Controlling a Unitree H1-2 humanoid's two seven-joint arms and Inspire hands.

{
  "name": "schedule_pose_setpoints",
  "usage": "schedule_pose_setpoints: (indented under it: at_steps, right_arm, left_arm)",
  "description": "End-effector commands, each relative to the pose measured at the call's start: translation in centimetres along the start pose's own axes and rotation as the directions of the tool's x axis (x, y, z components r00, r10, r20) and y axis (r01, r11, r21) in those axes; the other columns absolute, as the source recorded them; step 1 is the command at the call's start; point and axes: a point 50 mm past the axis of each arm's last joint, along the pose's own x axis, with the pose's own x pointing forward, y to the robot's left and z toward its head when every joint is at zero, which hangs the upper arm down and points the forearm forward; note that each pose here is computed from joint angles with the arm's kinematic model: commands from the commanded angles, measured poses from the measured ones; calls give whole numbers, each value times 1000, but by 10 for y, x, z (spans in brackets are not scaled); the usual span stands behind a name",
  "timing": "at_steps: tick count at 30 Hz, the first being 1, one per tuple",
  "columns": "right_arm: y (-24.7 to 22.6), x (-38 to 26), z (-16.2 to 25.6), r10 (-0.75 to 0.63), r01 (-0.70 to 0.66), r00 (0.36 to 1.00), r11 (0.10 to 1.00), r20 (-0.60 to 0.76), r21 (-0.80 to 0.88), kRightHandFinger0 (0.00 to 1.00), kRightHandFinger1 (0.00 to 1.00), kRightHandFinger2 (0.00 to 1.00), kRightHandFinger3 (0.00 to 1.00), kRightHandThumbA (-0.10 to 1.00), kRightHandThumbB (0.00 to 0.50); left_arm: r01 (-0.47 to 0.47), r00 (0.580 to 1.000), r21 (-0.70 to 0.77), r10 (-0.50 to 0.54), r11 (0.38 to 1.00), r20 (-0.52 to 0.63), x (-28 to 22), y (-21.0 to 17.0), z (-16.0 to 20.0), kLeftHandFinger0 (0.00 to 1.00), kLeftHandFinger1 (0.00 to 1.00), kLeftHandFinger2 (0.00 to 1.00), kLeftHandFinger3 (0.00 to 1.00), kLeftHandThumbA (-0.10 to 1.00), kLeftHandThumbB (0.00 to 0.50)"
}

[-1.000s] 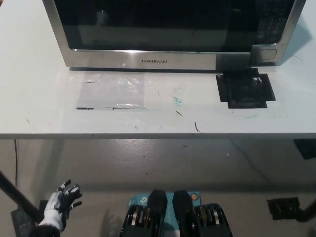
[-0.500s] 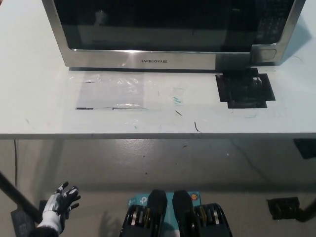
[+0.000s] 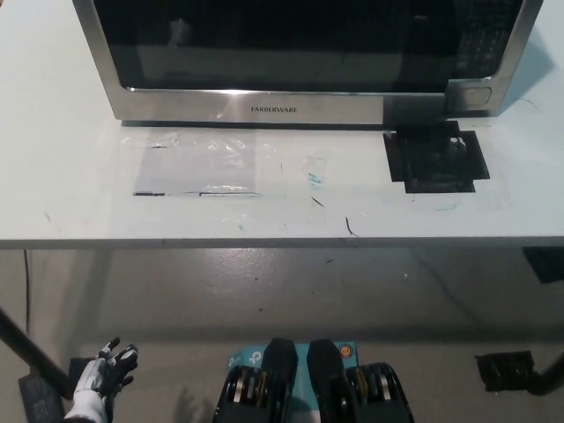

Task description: A microwave is kept infront of the robot with its door slightly ajar. The robot uses its right hand to push the door towards the left to open it.

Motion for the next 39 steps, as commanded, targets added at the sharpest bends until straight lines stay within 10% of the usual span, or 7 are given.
schedule_pose_setpoints:
  at_steps: [1, 39]
  right_arm:
    - [19, 22, 30, 65, -63, 995, 998, 82, -25, 561, 815, 856, 968, 499, 132]
    - [210, 160, 67, 321, -321, 935, 947, 148, -25, 529, 783, 849, 966, 512, 137]
  left_arm:
    - [-4, 998, 5, 3, 1000, 57, 3, 6, 11, 1000, 918, 940, 1000, 392, 94]
    - [8, 998, -4, -8, 1000, 56, 2, -2, 8, 964, 897, 870, 949, 351, 132]
